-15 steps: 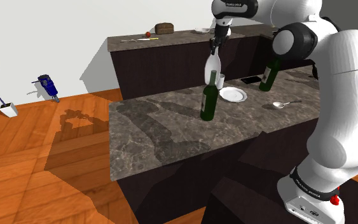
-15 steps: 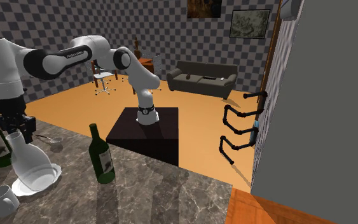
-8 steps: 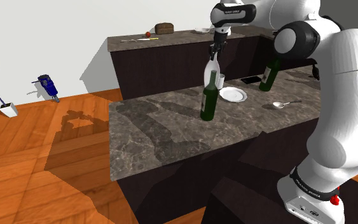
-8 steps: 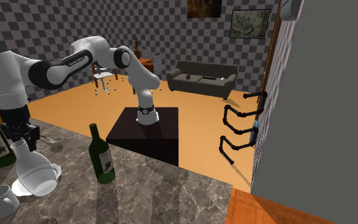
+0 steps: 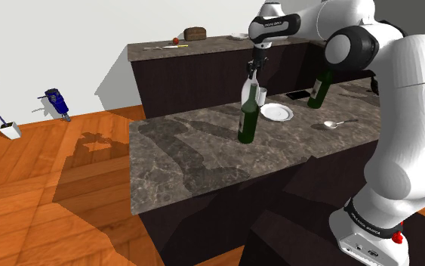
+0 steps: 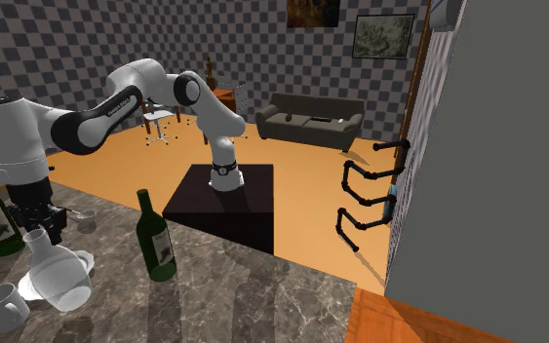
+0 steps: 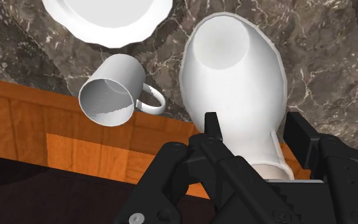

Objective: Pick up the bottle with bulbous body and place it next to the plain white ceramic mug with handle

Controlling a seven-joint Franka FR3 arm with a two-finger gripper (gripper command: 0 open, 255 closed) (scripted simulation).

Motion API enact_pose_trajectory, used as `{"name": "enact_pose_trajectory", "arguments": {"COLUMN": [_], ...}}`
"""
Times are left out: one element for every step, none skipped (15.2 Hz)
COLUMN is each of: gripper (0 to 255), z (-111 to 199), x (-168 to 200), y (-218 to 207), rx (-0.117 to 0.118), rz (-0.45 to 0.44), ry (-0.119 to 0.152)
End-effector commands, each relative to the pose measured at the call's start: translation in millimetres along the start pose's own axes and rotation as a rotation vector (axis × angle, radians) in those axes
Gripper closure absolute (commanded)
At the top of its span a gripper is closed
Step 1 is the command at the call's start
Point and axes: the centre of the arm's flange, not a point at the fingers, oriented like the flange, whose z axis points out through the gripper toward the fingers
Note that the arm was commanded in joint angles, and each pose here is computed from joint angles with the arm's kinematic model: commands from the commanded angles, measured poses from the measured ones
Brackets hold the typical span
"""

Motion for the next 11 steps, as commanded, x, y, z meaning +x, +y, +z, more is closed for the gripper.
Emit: {"name": "enact_pose_trajectory", "arguments": {"gripper": [255,255,255,255,255,255,255,255,255,255,255], "z": [10.5,15.7,21.0,26.2,31.4,31.4,31.4,31.4,31.4,31.4,31.4], "x": [-2.1,-2.7,-3.3,-3.9,-4.6,-4.5,-4.5,-4.5,-4.5,-4.5,-4.5], "y": [-0.2,-0.2,-0.3,-0.4,-0.4,-0.4,-0.4,-0.4,-0.4,-0.4,-0.4], "rx": [0.0,0.0,0.0,0.0,0.0,0.0,0.0,0.0,0.0,0.0,0.0], "rz": [0.0,0.0,0.0,0.0,0.0,0.0,0.0,0.0,0.0,0.0,0.0], "ry": [0.001,0.001,0.001,0.001,0.001,0.001,0.001,0.001,0.001,0.001,0.001]}}
